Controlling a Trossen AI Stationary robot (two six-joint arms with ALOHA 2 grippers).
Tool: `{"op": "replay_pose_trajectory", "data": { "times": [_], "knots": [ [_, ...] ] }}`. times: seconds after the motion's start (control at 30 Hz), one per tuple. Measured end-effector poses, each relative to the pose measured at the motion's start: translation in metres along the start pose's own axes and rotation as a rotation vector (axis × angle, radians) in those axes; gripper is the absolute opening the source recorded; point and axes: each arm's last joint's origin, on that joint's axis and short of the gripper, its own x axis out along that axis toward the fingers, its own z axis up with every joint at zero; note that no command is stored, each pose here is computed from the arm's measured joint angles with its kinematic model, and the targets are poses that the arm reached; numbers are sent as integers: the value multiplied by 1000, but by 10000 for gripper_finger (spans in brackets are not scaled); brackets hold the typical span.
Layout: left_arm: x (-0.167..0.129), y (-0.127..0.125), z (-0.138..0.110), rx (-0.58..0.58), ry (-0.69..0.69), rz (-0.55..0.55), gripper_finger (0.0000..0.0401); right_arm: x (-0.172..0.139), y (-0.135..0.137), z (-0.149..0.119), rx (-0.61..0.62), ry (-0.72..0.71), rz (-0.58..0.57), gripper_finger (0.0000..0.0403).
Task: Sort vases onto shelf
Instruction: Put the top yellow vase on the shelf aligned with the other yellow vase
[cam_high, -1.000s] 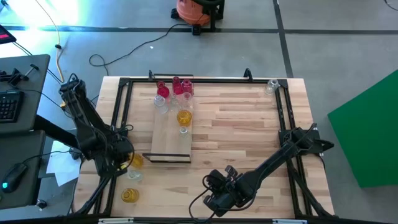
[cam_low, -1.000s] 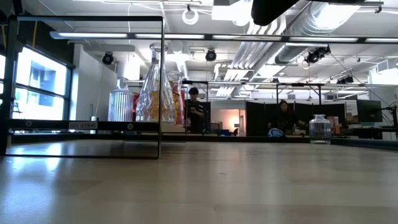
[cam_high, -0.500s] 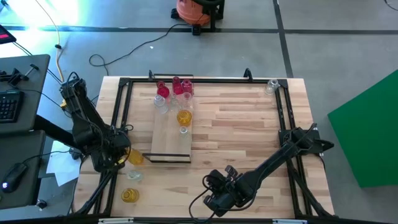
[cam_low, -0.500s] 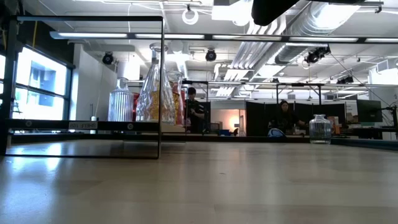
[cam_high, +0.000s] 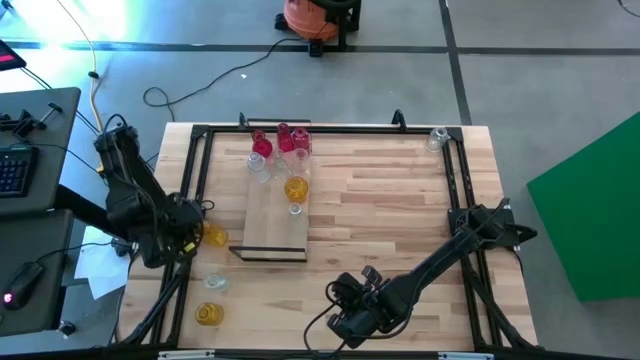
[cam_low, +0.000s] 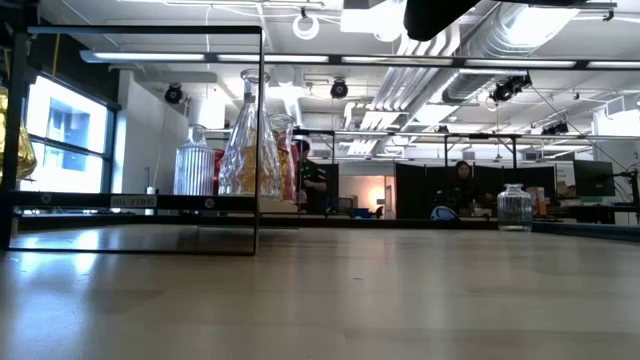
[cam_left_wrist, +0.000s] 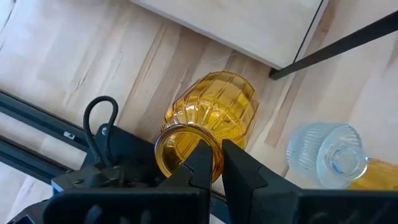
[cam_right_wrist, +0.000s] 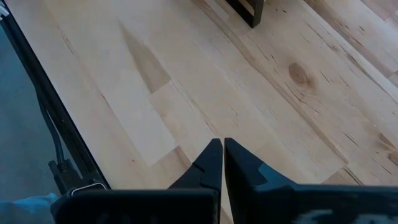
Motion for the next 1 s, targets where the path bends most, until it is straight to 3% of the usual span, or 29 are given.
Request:
{"op": "replay_pose_trajectory", "data": {
  "times": [0.33,0.57,1.0],
  "knots": [
    [-6,4,20,-4,-99,37,11,0,1,0,3,-2,7,0],
    [-6,10,37,15,-96,91,11,0,2,1,10,-7,20,0],
    [-13,12,83,60,-137,136,10,0,2,2,3,-37,16,0]
  ]
}}
